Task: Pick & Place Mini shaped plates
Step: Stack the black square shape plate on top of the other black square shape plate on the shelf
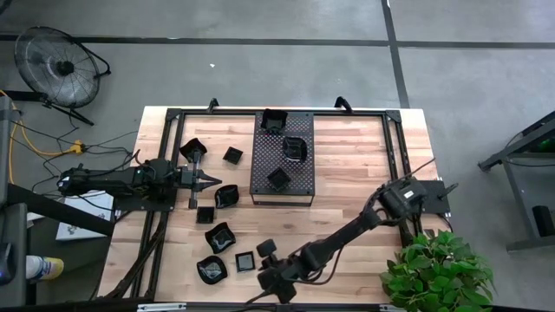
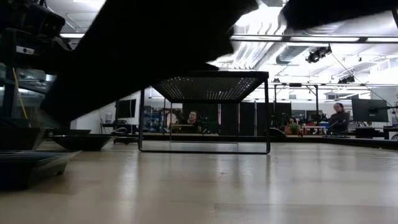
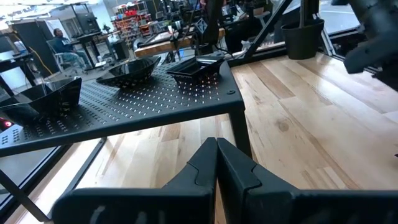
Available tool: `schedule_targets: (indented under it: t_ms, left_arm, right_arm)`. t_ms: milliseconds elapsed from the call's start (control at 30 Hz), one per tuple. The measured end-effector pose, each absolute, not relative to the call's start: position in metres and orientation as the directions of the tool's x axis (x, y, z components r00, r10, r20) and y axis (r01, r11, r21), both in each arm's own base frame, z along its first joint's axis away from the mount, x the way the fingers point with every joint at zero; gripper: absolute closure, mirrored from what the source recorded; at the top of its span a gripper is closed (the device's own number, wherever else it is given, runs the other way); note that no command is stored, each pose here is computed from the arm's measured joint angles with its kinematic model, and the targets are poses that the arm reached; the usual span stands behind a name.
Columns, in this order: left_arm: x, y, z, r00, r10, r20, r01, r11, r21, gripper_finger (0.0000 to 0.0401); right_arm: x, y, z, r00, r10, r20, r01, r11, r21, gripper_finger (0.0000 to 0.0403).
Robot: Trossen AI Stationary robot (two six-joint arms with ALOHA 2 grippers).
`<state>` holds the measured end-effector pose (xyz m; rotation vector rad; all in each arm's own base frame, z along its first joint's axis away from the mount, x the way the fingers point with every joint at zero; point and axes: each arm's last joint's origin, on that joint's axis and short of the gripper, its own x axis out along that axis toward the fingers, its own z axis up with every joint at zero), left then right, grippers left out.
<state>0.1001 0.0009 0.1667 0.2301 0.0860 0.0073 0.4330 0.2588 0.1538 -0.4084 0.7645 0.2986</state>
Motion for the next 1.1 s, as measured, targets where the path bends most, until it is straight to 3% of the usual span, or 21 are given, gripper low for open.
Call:
schedule_targets:
  t_ms: [800,933,1100]
  left_arm:
    - [0.100,0.001,0.167,0.996,0.017,-0.084,0.003,0.974,0.228,0.0400]
    - [0.100,0.001,0.167,0.996,0.017,-0.084,0.003,0.974,0.228,0.0400]
    - [0.100,0.001,0.167,0.996,0.017,-0.085,0.003,0.974,0.228,0.0400]
  right_arm:
    - [0.447,0.259,0.144,0.722,0.038,-0.691,-0.331,0.896,-0.296,0.0308]
    - [0.452,0.249,0.145,0.744,-0.051,-0.666,-0.116,0.972,-0.204,0.0308]
    - [0.460,0.231,0.143,0.724,-0.075,-0.686,0.174,0.982,0.076,0.0308]
